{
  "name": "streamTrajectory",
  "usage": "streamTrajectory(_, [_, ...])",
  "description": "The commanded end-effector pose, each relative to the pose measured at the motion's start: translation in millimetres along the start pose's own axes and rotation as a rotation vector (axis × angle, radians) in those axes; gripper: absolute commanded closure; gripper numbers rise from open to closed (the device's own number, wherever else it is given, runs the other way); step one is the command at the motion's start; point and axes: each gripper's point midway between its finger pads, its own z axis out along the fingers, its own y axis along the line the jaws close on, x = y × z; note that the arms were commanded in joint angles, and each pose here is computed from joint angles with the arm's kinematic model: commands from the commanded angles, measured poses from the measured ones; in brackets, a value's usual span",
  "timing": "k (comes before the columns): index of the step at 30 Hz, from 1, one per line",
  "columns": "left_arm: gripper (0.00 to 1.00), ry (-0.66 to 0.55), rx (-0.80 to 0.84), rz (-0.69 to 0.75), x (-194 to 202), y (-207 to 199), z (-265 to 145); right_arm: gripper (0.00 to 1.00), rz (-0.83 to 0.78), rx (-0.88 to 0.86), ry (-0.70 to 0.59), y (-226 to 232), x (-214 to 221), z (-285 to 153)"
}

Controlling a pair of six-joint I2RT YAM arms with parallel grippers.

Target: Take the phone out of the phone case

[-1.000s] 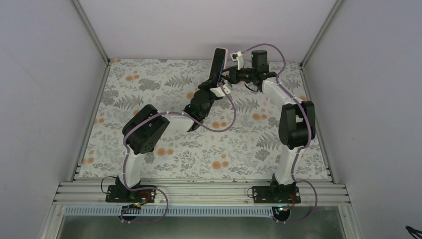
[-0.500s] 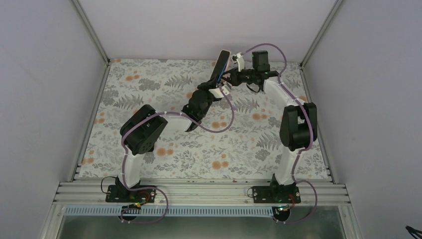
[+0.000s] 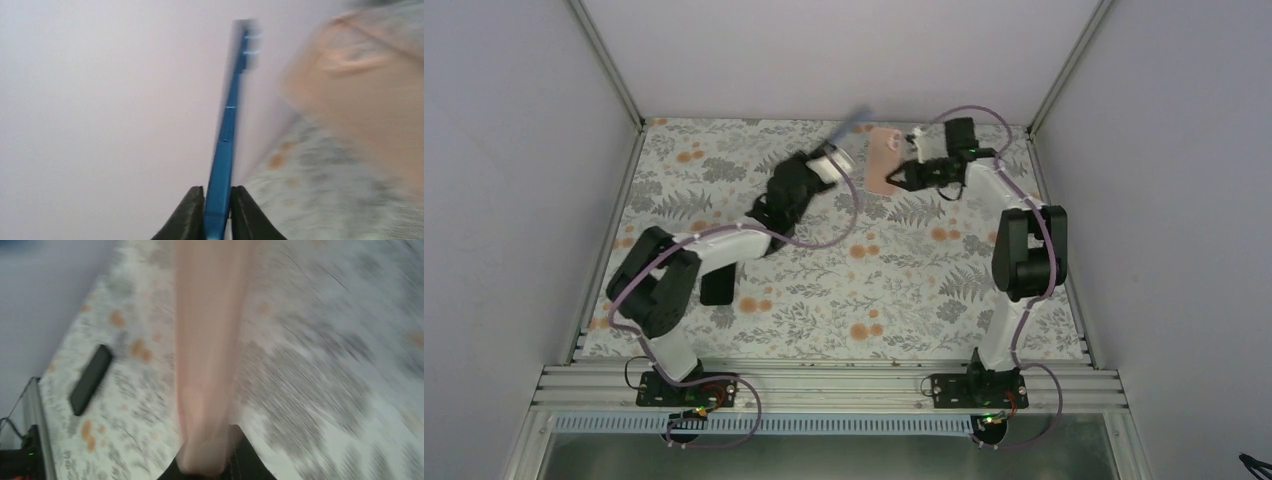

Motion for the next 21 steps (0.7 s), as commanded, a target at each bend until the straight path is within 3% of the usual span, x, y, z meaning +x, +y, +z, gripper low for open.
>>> streamTrajectory(1, [0.98,0.025,-0.454,-0.107,-1,161,-34,0.97,0.153,0.201,0.152,-67,68,-35])
streamTrajectory(5, [0.98,0.038,-0.440,-0.092,6,159,-36,0.97,0.157,0.192,0.153,-62,72,-40])
streamTrajectory(9, [0.98,0.062,-0.363,-0.079,9,140,-37,0.97,0.167,0.076,0.203,-41,88,-41])
streamTrajectory(14, [0.98,0.259,-0.227,0.056,45,84,-40,0.97,0.208,-0.064,0.345,-15,131,-43])
streamTrajectory(19, [0.98,0.488,-0.041,0.241,92,9,-83,0.97,0.280,-0.190,0.462,15,186,-49])
streamTrajectory(21, [0.98,0.540,0.016,0.302,106,-16,-100,0.97,0.276,-0.157,0.484,13,200,-50])
